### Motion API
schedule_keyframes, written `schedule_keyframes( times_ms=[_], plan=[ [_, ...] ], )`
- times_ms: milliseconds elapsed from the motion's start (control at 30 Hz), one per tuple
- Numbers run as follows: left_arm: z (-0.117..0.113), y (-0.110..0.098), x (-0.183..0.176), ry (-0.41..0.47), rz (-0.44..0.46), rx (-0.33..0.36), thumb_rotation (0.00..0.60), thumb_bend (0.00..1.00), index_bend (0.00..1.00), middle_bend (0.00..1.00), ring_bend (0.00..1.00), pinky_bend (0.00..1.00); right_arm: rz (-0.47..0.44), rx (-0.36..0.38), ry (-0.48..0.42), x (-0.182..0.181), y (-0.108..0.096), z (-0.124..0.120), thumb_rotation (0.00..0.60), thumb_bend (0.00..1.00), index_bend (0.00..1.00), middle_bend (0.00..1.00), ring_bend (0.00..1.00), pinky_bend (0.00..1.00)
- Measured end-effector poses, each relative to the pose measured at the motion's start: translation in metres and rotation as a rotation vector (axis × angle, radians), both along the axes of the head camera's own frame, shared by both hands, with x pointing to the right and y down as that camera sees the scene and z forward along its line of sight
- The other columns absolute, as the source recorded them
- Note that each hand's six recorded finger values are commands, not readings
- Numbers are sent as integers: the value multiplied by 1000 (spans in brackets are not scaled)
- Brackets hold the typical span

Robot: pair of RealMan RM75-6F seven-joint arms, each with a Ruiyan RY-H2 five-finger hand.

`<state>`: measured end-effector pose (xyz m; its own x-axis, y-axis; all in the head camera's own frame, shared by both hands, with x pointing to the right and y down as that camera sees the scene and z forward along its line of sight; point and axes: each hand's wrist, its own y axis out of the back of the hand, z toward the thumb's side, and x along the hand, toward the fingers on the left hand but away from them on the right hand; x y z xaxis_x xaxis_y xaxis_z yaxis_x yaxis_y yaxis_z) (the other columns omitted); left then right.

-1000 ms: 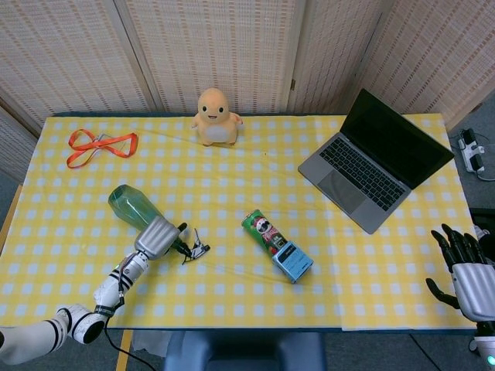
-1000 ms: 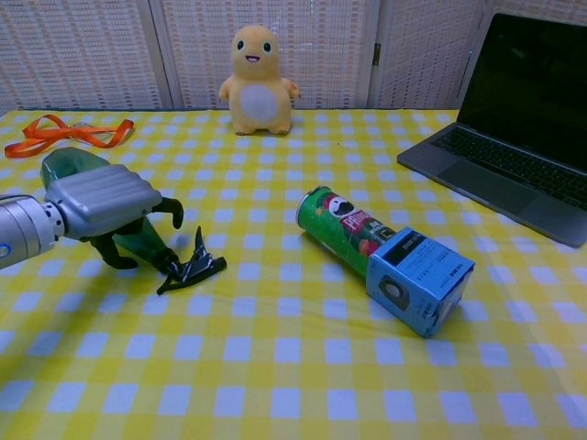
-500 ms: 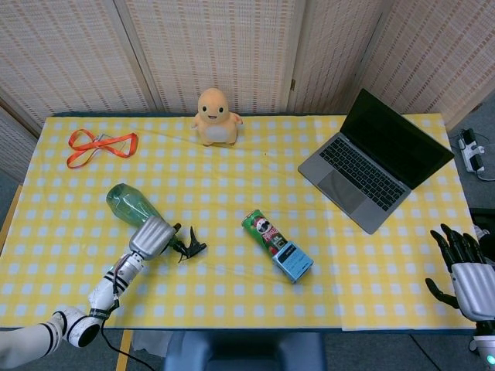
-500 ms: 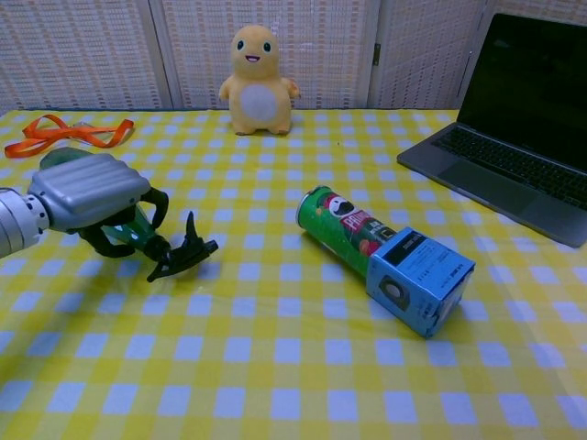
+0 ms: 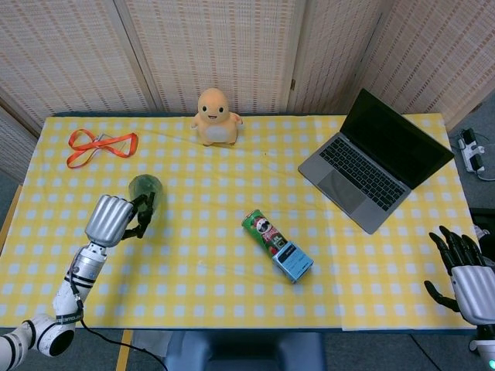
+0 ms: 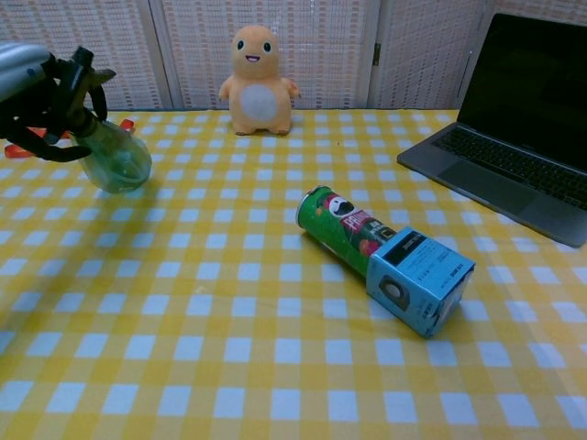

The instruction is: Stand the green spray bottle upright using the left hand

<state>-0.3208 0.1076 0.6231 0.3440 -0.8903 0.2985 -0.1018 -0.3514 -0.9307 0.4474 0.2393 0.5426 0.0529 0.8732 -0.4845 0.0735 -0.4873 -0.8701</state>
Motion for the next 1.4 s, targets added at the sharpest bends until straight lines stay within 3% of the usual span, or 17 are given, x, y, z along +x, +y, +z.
schedule_keyframes(
  times_ms=[100, 200, 400, 567, 767, 1133, 1400],
  plan=[
    [-16, -6, -15, 50, -60, 1, 600, 382, 719, 1000, 1000, 1000, -16, -6, -11, -3, 2, 0, 600, 327, 0, 0, 0, 0],
    [-21, -5, -18, 112, -106, -44, 600, 393, 719, 1000, 1000, 1000, -21, -5, -14, -4, 3, 0, 600, 327, 0, 0, 0, 0],
    [-43, -6, -28, 255, -194, -223, 600, 404, 719, 1000, 1000, 1000, -23, -12, -13, -4, 3, 1, 600, 327, 0, 0, 0, 0],
    [-54, -4, -38, 318, -248, -425, 600, 406, 719, 1000, 1000, 1000, -25, -22, -11, -5, 3, 4, 600, 327, 0, 0, 0, 0],
    [-63, -3, -44, 401, -319, -578, 600, 413, 719, 1000, 1000, 1000, -28, -27, -8, -6, 3, 6, 600, 327, 0, 0, 0, 0],
    [-54, -6, -55, 390, -347, -664, 600, 445, 719, 1000, 1000, 1000, -24, -27, -2, -6, 2, 7, 600, 327, 0, 0, 0, 0],
    [-38, -4, -59, 357, -336, -682, 600, 444, 719, 1000, 1000, 1000, -24, -27, 0, -6, 3, 6, 600, 327, 0, 0, 0, 0]
  ],
)
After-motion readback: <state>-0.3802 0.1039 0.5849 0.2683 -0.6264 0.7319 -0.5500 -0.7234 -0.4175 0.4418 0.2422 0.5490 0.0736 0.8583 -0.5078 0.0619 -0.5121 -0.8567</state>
